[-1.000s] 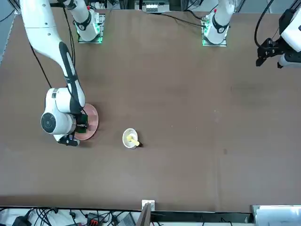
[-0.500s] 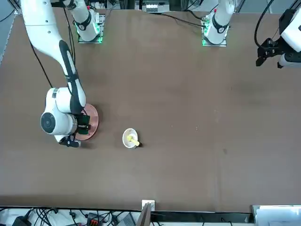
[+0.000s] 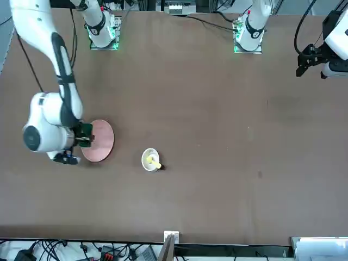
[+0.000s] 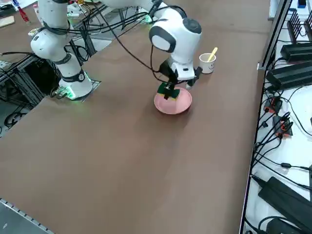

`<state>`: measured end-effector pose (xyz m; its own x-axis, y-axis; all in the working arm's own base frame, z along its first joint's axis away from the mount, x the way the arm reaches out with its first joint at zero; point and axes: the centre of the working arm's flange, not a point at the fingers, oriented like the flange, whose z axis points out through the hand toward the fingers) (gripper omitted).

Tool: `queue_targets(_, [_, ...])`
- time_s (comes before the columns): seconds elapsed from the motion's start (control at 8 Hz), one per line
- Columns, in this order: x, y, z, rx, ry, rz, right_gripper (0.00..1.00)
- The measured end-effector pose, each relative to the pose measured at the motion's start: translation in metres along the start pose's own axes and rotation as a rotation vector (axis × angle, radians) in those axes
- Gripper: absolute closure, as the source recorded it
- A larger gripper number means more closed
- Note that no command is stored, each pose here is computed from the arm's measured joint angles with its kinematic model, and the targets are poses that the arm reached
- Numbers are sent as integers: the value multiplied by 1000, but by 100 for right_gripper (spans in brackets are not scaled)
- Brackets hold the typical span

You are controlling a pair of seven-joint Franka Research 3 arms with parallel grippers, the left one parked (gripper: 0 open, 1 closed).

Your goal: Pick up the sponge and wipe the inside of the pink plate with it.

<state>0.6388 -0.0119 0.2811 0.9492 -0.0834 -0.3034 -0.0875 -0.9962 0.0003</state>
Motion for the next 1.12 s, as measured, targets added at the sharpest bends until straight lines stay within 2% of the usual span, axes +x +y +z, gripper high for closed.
queue_targets(0.38, [-6, 75, 16, -80, -18, -16, 48])
queue_targets(0.75, [-13, 138, 44, -65, 15, -87, 47])
queue_targets(1.12, [-24, 172, 80, -87, 38, -116, 45])
